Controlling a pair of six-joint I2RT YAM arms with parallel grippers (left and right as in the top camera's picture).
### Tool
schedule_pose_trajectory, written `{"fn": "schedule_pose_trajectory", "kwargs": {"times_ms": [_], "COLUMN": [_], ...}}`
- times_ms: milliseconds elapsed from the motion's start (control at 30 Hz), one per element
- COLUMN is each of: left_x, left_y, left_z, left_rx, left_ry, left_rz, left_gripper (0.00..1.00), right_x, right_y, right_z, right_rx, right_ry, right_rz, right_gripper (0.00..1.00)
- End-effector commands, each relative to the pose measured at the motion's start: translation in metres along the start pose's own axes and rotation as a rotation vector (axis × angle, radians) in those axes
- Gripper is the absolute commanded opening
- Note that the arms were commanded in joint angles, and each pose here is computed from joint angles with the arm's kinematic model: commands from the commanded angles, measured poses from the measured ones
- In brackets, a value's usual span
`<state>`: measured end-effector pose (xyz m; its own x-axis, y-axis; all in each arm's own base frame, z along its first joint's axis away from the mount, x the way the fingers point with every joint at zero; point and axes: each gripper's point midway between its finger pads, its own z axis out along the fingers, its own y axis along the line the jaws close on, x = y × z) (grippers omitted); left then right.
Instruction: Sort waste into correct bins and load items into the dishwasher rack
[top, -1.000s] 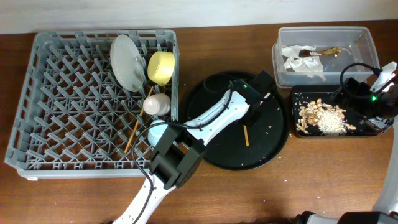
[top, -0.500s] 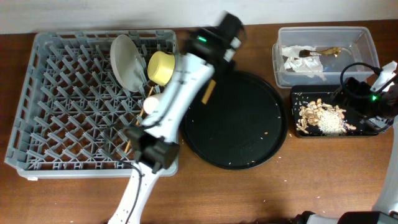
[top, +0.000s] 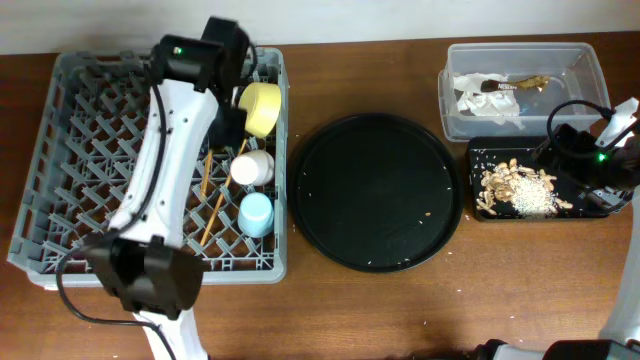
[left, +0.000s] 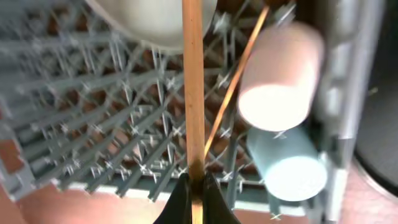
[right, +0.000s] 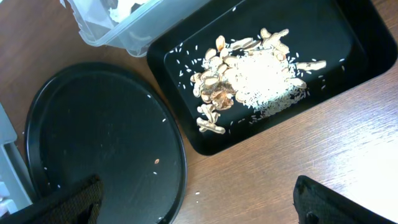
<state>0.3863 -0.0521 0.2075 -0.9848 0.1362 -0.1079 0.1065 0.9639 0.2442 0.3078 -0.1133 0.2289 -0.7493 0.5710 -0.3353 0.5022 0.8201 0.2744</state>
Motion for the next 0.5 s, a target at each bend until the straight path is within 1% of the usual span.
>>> {"fn": "schedule_pose_trajectory", "kwargs": {"times_ms": [0,67,133,167,200,233,267,300,400,467], "left_x": [0.010,0.029,0.034,0.032,0.031,0.028,0.022,0.011,-0.024,-0.047], "left_y": [-0.013,-0.015,-0.012,-0.010,-0.010,-0.009,-0.009,-0.007,0.006,0.004], "left_z": [0.056,0.093,0.103,0.103,0.103,0.101,0.096,0.084,0.024,-0.029], "left_rx": [0.018,0.010,0.008,0.008,0.009,0.010,0.012,0.020,0.039,0.128], "left_ry": [0.064,0.136,0.155,0.147,0.145,0.134,0.112,0.074,-0.084,-0.241], "left_rz": [-0.013,-0.011,-0.021,-0.027,-0.029,-0.032,-0.037,-0.047,-0.085,-0.101], "left_gripper": [0.00,0.00,0.00,0.05,0.15,0.44,0.56,0.61,0.62,0.63], "right_x": [0.001,0.001,0.001,0.001,0.001,0.001,0.001,0.001,0.000,0.000], "right_y": [0.000,0.000,0.000,0.000,0.000,0.000,0.000,0.000,0.000,0.000], "right_z": [-0.003,-0.003,-0.003,-0.003,-0.003,-0.003,-0.003,-0.003,-0.003,-0.004], "right_rx": [0.007,0.007,0.007,0.007,0.007,0.007,0.007,0.007,0.006,0.006], "right_ry": [-0.009,-0.009,-0.009,-0.009,-0.009,-0.009,-0.009,-0.009,-0.010,-0.013], "right_rz": [-0.015,-0.015,-0.015,-0.015,-0.015,-0.015,-0.015,-0.015,-0.015,-0.016], "right_gripper": [0.99,0.99,0.98,0.99,0.98,0.99,0.99,0.98,0.99,0.99]}}
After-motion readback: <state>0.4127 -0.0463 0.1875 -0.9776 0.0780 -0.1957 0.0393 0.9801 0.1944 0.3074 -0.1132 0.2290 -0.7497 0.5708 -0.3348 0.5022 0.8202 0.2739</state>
